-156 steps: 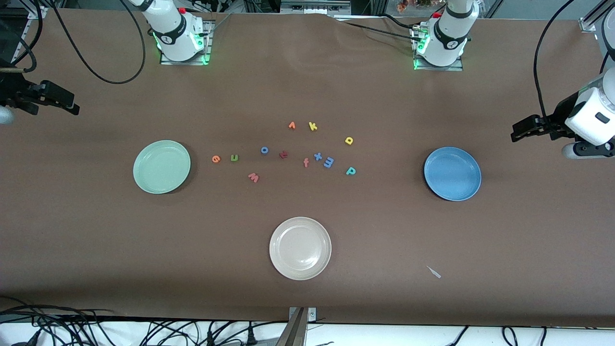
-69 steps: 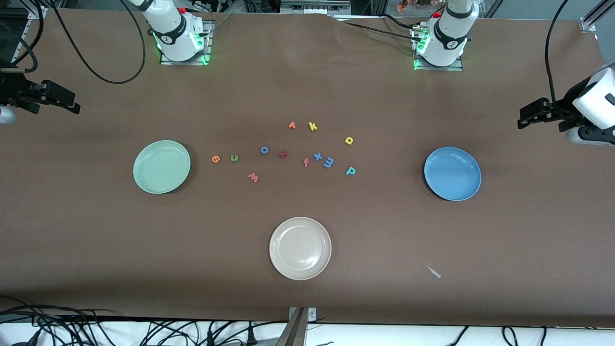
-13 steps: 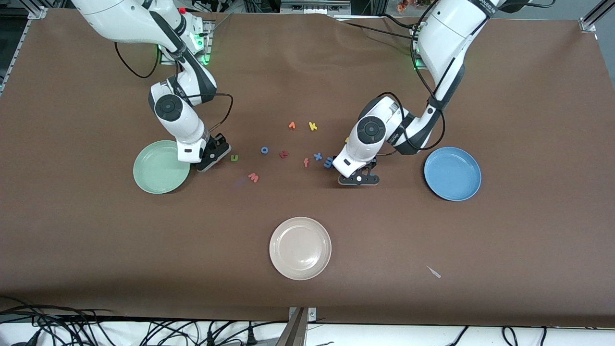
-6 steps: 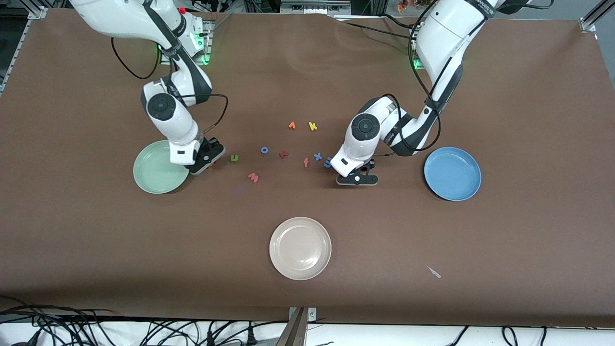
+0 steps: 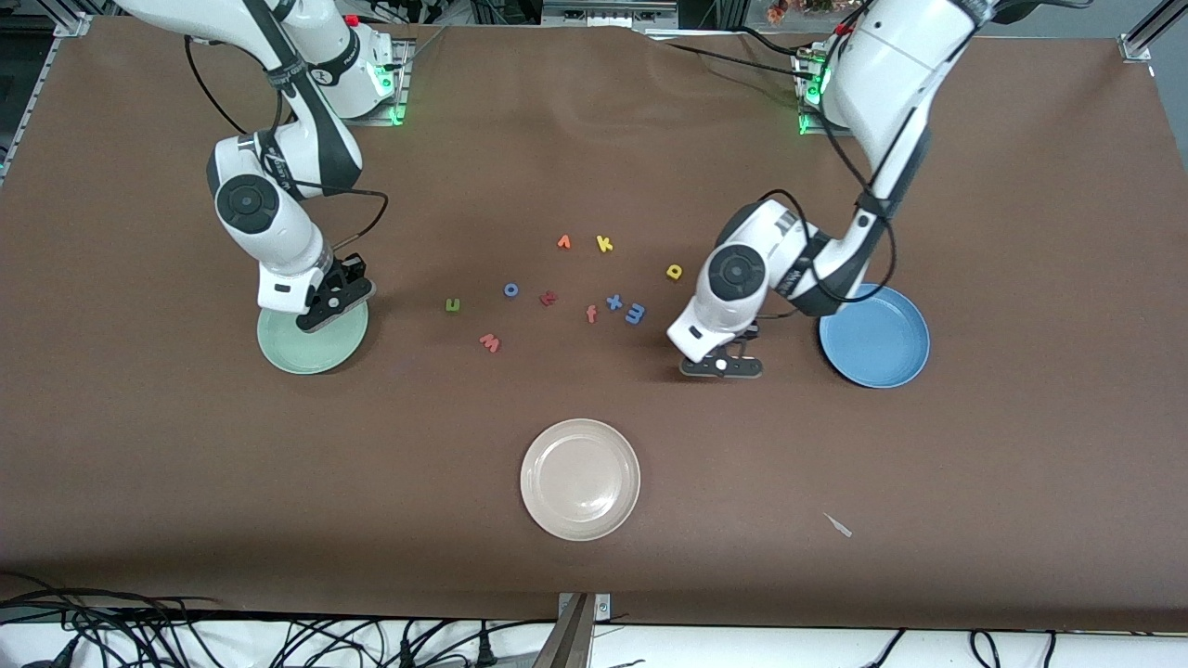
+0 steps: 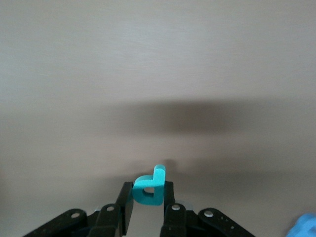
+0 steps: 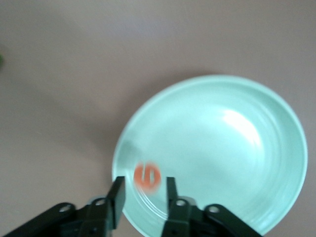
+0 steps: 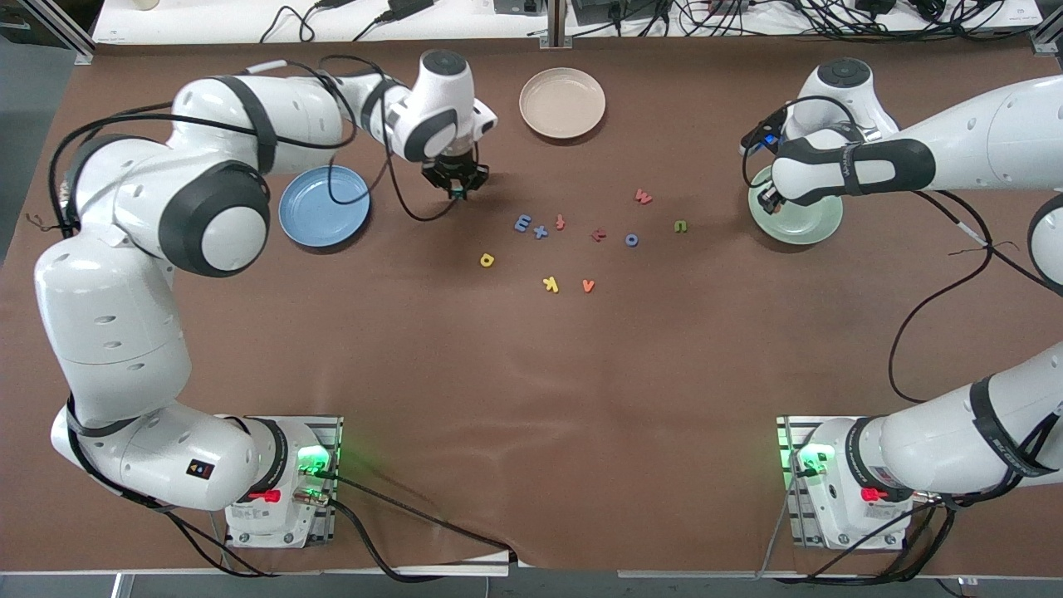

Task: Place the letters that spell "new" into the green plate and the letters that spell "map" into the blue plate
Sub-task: 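Put the e and d on the green and blue plates with both grippers, then grasp the green n and yellow letter with the right and left grippers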

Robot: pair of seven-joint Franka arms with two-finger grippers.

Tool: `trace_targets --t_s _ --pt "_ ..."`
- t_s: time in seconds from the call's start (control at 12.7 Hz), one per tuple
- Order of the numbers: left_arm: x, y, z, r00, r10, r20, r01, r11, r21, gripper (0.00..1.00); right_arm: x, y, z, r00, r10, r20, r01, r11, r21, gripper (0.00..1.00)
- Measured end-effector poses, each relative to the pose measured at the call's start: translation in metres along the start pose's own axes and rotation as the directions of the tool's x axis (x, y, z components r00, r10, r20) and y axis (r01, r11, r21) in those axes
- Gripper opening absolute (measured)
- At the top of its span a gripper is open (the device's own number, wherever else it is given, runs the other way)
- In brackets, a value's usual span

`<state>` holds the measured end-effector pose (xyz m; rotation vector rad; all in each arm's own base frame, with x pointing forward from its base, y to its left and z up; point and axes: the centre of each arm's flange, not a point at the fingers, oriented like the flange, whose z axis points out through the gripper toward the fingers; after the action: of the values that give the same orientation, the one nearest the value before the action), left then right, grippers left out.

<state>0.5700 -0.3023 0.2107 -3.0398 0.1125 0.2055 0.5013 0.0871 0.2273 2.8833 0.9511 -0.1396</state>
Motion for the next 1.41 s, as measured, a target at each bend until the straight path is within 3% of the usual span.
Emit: trace_targets --t_s 0.16,0.39,0.63,0.86,0.94,1.1,1.41 --pt "0.003 -0.047 -0.019 0.992 0.086 0.089 -0.089 0.996 0.029 0.28 -0.001 0.001 0.003 1.0 0.013 0.011 -0.013 1.0 0.004 0.67" --pt "0.008 -0.129 -0.031 0.952 0.241 0.187 -0.247 0.969 0.007 0.28 0.033 -0.046 -0.028 0.995 0.1 0.029 -0.1 0.995 0.004 0.99" --pt "0.0 -0.193 -0.016 0.914 0.342 0.218 -0.342 0.939 -0.04 0.28 0.057 -0.098 -0.043 0.946 0.322 0.018 -0.322 0.947 0.004 0.99" --pt "-0.012 -0.218 0.004 0.923 0.361 0.136 -0.357 0.933 -0.049 0.29 0.073 -0.145 -0.03 0.86 0.509 -0.005 -0.509 0.86 0.038 0.94" --pt "-0.018 -0.22 0.011 0.924 0.361 0.124 -0.358 0.932 -0.049 0.34 0.077 -0.153 -0.021 0.839 0.544 -0.013 -0.543 0.838 0.058 0.87" --pt "-0.025 -0.219 0.011 0.924 0.36 0.13 -0.357 0.933 -0.048 0.53 0.081 -0.158 -0.002 0.818 0.575 -0.013 -0.572 0.816 0.086 0.62" --pt "-0.026 -0.185 -0.028 0.968 0.224 0.115 -0.214 0.972 -0.094 0.98 0.084 -0.158 0.011 0.815 0.579 -0.021 -0.574 0.811 0.109 0.59"
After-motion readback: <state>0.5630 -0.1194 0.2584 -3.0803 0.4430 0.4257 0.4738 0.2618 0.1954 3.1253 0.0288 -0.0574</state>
